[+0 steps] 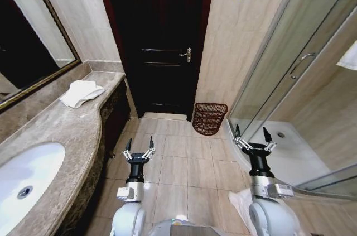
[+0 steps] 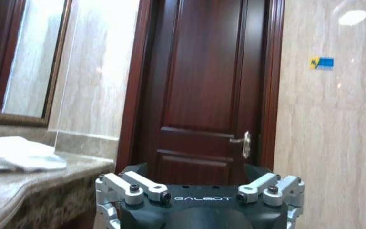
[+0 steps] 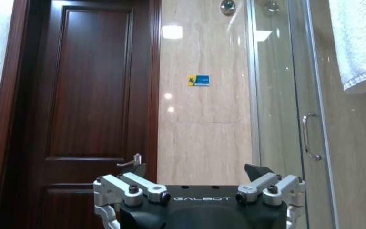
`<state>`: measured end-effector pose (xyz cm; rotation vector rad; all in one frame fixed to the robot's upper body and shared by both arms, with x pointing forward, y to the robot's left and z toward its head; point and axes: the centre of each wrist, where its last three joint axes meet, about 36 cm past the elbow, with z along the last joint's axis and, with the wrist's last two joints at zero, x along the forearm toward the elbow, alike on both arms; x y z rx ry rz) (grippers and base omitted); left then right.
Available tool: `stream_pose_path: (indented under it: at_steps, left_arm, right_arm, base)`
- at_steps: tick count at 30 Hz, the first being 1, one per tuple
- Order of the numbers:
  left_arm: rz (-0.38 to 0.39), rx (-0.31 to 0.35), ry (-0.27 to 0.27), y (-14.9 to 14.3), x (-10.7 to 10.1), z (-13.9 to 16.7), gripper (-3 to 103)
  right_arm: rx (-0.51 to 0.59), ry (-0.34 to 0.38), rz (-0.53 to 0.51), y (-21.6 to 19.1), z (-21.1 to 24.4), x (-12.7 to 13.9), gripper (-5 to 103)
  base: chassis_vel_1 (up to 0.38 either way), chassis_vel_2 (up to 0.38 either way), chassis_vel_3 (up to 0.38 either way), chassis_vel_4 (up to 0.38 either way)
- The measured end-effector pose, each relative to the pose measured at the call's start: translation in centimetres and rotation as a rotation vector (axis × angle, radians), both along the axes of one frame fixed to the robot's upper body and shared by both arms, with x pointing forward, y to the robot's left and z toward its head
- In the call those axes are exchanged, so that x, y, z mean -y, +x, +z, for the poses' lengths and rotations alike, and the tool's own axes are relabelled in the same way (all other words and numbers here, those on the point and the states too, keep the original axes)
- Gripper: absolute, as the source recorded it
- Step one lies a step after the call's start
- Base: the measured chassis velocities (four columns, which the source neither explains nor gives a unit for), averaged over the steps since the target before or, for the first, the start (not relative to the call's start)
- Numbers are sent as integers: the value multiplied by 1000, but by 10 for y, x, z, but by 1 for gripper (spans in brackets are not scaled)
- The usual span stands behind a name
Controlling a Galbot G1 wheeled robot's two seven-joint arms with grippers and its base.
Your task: Discard the used towel into the hamper.
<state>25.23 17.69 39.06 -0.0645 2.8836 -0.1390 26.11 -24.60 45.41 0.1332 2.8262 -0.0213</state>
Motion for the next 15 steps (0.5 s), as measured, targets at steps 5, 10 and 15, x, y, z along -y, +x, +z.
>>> stream_pose_path:
  at_steps: [5,10,15]
  left_arm:
    - [1,17,15,1,-2,2,100]
    - [0,8,27,-1,-2,0,100]
    - [-37,-41,47,-7,-2,-3,100]
  right_arm:
    - [0,-4,8,-2,2,0,100]
    - [-3,-4,12,-4,2,-1,100]
    - [-6,-17,23,-5,2,-1,100]
  base:
    - [0,0,0,0]
    - [0,0,0,0]
    - [0,0,0,0]
